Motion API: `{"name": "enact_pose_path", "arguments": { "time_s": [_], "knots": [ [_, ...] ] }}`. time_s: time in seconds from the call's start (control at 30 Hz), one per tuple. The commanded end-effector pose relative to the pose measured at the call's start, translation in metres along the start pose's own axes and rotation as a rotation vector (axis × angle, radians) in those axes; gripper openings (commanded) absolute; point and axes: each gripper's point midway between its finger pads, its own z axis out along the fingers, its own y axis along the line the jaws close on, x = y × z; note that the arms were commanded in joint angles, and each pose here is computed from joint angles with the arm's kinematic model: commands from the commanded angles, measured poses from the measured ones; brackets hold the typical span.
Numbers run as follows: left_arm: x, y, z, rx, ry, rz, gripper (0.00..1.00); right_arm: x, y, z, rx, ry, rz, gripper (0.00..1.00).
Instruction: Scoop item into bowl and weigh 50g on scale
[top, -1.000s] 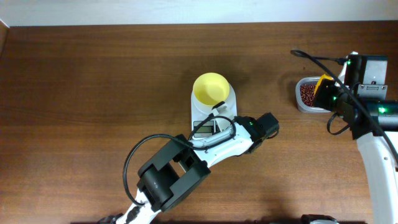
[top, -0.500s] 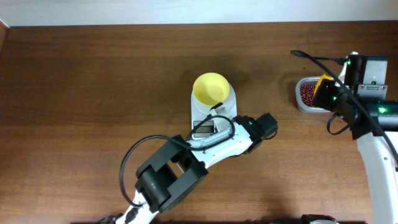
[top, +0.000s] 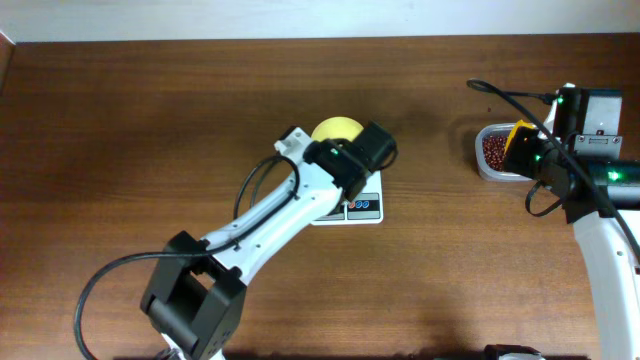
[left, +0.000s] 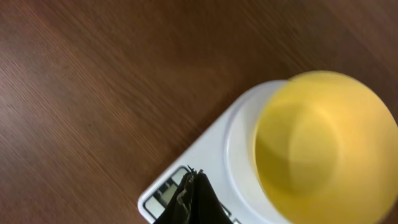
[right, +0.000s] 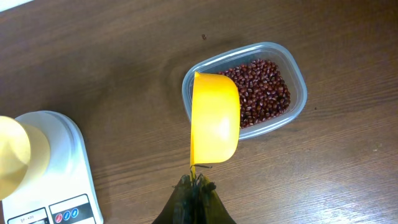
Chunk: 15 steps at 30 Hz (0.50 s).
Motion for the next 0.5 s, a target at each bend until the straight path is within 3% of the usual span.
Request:
{"name": "enact_pose_path", "arguments": {
  "time_s": [0.0,0.27,0.47],
  "knots": [
    [-0.021,0.009,0.007,-0.025,0.000,-0.060,0.00,-0.007,0.000,-0.004,-0.005,-0.019,0.002,0.04],
    [-0.013,0.043,0.005,-0.159,0.059,0.011,0.00,0.015,-0.001,-0.005,-0.012,0.072,-0.046,0.04],
    [-0.012,0.047,0.005,-0.173,0.065,0.026,0.00,0.016,0.003,-0.005,-0.032,0.079,-0.045,0.04]
  ]
}}
